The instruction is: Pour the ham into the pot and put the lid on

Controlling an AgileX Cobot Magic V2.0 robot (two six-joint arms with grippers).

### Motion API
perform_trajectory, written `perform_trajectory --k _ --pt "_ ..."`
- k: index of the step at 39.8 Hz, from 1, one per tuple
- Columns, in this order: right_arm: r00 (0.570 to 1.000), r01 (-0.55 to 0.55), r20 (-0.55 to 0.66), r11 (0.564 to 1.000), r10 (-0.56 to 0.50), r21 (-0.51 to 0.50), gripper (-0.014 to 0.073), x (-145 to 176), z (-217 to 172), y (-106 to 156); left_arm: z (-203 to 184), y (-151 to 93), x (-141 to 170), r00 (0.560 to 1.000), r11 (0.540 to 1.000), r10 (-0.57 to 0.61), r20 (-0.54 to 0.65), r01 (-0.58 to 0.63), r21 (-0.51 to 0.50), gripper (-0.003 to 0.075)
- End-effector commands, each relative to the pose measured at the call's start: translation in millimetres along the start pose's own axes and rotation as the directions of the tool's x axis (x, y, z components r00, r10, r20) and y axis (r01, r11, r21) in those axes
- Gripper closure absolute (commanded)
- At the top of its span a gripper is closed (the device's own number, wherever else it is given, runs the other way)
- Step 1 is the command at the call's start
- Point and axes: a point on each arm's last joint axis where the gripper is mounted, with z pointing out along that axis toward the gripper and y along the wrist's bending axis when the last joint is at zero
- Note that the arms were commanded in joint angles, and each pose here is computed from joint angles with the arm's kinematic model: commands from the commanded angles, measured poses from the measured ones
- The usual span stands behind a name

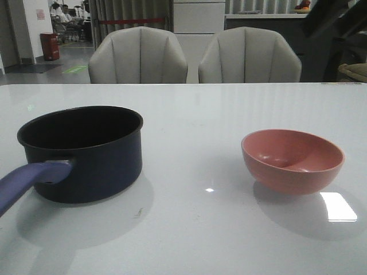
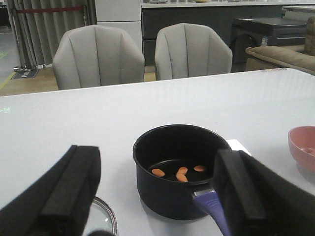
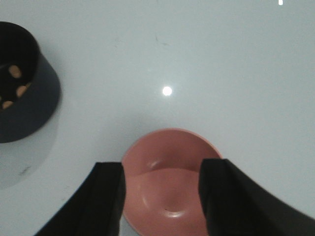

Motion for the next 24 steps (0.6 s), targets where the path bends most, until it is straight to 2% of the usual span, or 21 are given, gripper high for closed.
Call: perform_trajectory --k 1,7,11,15,19,24 --pt "0.976 0.042 0.212 0.999 -0.039 -0.005 0.014 -5.5 -37.4 16.8 -6.5 -0.6 -15.0 0.992 1.0 -0.013 0.123 0.012 0.013 0.0211" --pt "0.936 0.079 0.347 0.997 -0.066 -0.026 0.014 22.7 -74.2 31.0 -6.6 -0.8 -15.4 0.992 1.0 -0.018 0.127 0.016 0.015 0.0211" --pt "0.914 0.084 0.401 0.996 -0.068 -0.022 0.014 57.8 -97.7 31.1 -6.6 -0.8 -15.4 0.992 1.0 -0.018 0.127 0.016 0.015 0.0211" --pt "0.859 0.066 0.508 0.998 -0.057 -0.001 0.014 95.8 -114.8 27.8 -6.6 -0.8 -15.4 0.992 1.0 -0.018 0.127 0.016 0.015 0.0211" --pt "0.782 0.029 0.622 0.999 -0.031 0.014 0.014 127.5 -123.8 23.2 -6.6 -0.8 -15.4 0.992 1.0 -0.018 0.127 0.016 0.015 0.0211" --pt "0.759 0.021 0.65 1.0 -0.023 0.01 0.014 156.9 -121.5 21.1 -6.6 -0.8 -15.4 0.992 1.0 -0.018 0.127 0.016 0.015 0.0211"
